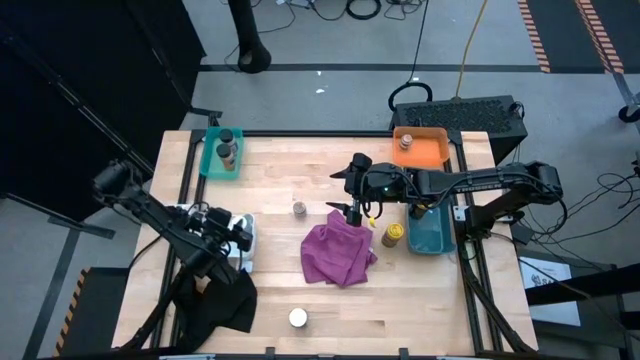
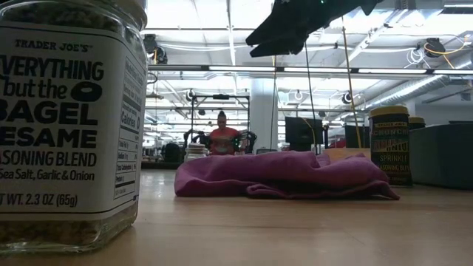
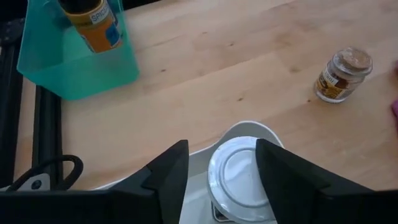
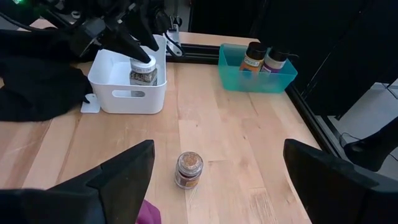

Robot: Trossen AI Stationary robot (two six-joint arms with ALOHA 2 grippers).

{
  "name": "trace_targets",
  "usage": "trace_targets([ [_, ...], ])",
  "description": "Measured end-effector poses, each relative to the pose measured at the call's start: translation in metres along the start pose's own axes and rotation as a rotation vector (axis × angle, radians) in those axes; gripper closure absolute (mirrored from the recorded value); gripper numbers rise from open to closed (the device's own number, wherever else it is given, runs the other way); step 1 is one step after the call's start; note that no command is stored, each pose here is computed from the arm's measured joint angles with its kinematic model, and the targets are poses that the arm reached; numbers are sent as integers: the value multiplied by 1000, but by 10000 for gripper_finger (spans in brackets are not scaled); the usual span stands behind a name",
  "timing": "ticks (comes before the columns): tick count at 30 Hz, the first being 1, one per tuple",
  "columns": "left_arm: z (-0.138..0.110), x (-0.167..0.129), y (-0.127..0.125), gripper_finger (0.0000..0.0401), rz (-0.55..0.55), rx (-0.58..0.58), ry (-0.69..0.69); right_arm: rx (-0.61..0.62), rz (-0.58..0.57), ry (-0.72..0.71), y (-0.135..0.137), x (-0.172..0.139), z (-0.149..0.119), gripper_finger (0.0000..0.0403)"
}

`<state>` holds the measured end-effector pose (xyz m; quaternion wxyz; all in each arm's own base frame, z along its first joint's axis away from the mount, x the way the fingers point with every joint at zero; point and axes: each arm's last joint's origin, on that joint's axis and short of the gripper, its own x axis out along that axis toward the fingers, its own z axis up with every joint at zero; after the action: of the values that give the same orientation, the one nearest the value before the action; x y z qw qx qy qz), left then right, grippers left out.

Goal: Sort spices by type
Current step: Put the top white seasoning bottle into the white bin

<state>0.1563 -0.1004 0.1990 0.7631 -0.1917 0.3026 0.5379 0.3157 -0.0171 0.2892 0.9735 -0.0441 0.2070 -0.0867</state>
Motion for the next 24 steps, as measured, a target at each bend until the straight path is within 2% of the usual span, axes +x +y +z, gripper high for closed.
trace_targets([
  [6,19,-15,11,213,30,37,58,0,0,0,0,0,0,64],
  [11,30,-25,23,221,25,55,269,-3,-1,0,0,0,0,64],
  [14,34,-28,28,264,1,58,341,-4,-1,0,0,0,0,64],
  [19,42,-29,34,383,-39,48,331,-4,-1,0,0,0,0,64],
  [24,42,-23,29,390,-30,23,288,-5,-1,0,0,0,0,64],
])
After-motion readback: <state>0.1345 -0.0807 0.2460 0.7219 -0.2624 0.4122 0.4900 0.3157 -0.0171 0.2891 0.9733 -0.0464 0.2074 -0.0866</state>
